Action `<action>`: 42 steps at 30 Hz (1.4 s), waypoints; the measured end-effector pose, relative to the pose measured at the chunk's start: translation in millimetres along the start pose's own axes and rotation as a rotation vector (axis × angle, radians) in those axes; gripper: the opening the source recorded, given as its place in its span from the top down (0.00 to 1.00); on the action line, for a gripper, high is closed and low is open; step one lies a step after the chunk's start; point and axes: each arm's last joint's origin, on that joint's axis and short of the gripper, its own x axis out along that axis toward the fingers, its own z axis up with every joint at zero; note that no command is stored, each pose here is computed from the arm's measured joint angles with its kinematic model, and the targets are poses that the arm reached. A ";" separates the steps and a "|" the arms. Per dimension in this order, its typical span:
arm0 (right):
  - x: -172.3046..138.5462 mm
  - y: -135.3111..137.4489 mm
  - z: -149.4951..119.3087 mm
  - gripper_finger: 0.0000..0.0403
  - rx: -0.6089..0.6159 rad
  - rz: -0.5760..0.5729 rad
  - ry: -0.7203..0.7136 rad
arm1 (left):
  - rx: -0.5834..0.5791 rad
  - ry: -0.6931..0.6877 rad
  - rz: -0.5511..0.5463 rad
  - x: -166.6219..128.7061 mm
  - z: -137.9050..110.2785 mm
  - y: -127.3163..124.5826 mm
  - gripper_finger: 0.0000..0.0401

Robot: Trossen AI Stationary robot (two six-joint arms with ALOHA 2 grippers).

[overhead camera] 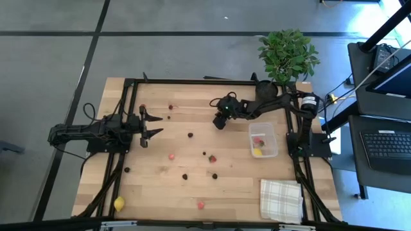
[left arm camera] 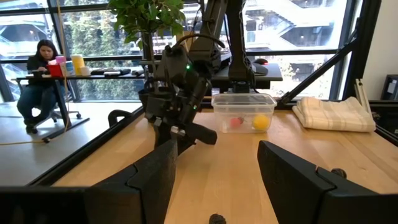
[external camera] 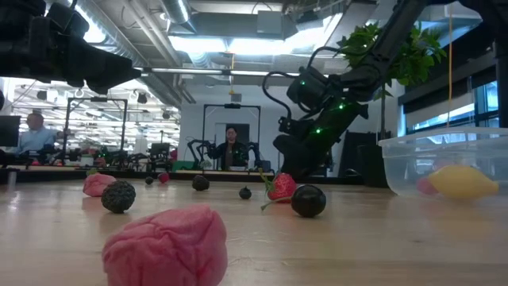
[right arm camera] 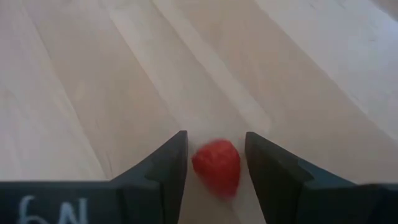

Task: Pick and placing Produce into tupperware
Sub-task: Put the raspberry into the transparent bin

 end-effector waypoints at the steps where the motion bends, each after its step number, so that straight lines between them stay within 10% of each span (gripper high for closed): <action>1: 1.0 -0.2 -0.6 0.60 0.000 -0.002 0.002 | 0.000 0.000 0.000 0.0 0.1 0.0 0.46; 26: -3.0 -2.7 -3.2 0.75 0.002 -0.018 0.070 | 0.000 0.000 0.000 0.0 0.0 0.0 0.46; 42: -112.1 27.9 41.2 0.75 -0.055 0.024 0.189 | 0.001 0.000 0.000 0.0 0.1 0.0 0.46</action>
